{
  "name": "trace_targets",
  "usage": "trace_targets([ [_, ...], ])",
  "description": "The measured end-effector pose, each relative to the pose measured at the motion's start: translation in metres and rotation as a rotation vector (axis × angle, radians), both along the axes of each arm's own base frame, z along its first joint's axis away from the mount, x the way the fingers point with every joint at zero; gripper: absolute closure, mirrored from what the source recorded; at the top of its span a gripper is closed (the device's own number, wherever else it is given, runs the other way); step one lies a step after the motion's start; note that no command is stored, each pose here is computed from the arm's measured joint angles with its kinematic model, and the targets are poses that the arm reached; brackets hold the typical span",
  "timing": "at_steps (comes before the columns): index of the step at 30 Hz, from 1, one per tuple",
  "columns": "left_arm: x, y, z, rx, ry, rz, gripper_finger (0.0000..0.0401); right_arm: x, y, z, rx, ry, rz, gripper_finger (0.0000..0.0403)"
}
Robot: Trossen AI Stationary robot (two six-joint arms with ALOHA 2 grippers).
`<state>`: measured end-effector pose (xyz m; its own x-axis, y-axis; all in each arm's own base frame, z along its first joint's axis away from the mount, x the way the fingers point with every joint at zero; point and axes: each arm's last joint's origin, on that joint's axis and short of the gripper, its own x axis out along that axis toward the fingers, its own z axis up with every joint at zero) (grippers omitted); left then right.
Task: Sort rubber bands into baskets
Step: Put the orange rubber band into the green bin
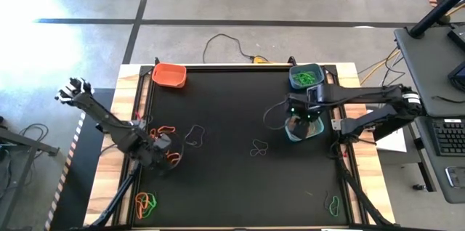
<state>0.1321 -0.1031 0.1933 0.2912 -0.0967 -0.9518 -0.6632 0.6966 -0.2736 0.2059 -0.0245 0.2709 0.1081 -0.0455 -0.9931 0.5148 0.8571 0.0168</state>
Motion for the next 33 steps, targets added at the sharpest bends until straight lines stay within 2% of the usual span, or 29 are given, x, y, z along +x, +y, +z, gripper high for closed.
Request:
trace_targets([
  [6,0.011,0.013,-0.025,0.056,0.089,0.074,0.0223,0.011,-0.003,0.044,-0.067,-0.164,-0.055,0.0245],
  [11,0.025,0.018,-0.036,0.062,0.061,0.05,0.0246,0.015,-0.004,0.074,-0.094,-0.288,-0.062,0.0263],
  [14,0.028,0.021,-0.043,0.09,0.095,0.06,0.0252,0.017,-0.004,0.084,-0.105,-0.346,-0.065,0.0274],
  [20,0.035,0.02,-0.055,0.159,0.125,0.005,0.0254,0.021,-0.005,0.088,-0.127,-0.395,-0.073,0.0289],
  [23,0.036,0.019,-0.06,0.168,0.153,-0.018,0.0267,0.023,-0.005,0.085,-0.127,-0.401,-0.074,0.0296],
  [26,0.039,0.018,-0.061,0.167,0.159,-0.023,0.0301,0.029,-0.006,0.083,-0.128,-0.414,-0.074,0.0303],
  [31,0.044,0.016,-0.06,0.163,0.131,-0.02,0.0385,0.046,-0.006,0.078,-0.133,-0.448,-0.052,0.0315],
  [33,0.045,0.016,-0.06,0.162,0.122,-0.018,0.0394,0.055,-0.004,0.075,-0.134,-0.471,-0.029,0.032],
])
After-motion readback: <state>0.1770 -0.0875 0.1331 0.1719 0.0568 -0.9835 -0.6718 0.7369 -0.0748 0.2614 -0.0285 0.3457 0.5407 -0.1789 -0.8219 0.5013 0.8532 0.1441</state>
